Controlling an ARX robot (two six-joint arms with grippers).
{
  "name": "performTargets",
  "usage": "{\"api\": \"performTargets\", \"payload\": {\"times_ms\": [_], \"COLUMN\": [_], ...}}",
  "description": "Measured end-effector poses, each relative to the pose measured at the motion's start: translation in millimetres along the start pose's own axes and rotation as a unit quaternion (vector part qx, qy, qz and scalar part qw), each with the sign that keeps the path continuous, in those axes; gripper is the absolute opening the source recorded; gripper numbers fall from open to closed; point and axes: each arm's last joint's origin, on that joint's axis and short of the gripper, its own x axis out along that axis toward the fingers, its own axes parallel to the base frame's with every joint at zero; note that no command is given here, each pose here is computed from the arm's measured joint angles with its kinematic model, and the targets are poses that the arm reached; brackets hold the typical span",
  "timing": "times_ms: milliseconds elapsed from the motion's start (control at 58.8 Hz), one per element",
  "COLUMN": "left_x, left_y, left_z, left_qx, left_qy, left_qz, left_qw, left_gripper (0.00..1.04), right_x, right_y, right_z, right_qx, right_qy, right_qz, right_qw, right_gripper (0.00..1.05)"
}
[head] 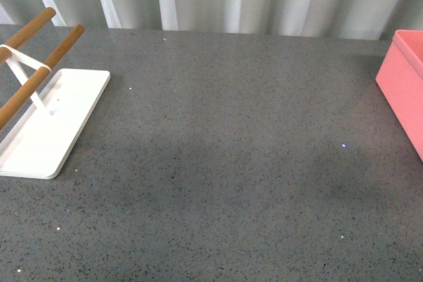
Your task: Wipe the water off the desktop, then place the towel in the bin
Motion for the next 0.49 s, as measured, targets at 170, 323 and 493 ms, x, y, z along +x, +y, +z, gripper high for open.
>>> {"api": "performTargets", "payload": {"times_ms": [170,323,493], "left_x": [0.0,0.0,0.0], "left_y": [0.0,0.0,0.0], "left_z": [0.0,0.0,0.0], "left_qx": [0.000,0.000,0.000], "left_qy": [0.000,0.000,0.000], "left_qz": [0.000,0.000,0.000], "left_qw": [1.000,1.000,1.000], "left_gripper": [0.98,0.98,0.98], "right_x": [0.0,0.0,0.0], "right_y": [0.0,0.0,0.0], "right_z": [0.0,0.0,0.0], "right_qx": [0.000,0.000,0.000], "right_qy": [0.000,0.000,0.000], "right_qz": [0.000,0.000,0.000], "right_qw": [1.000,1.000,1.000], "right_gripper": [0.98,0.98,0.98]}}
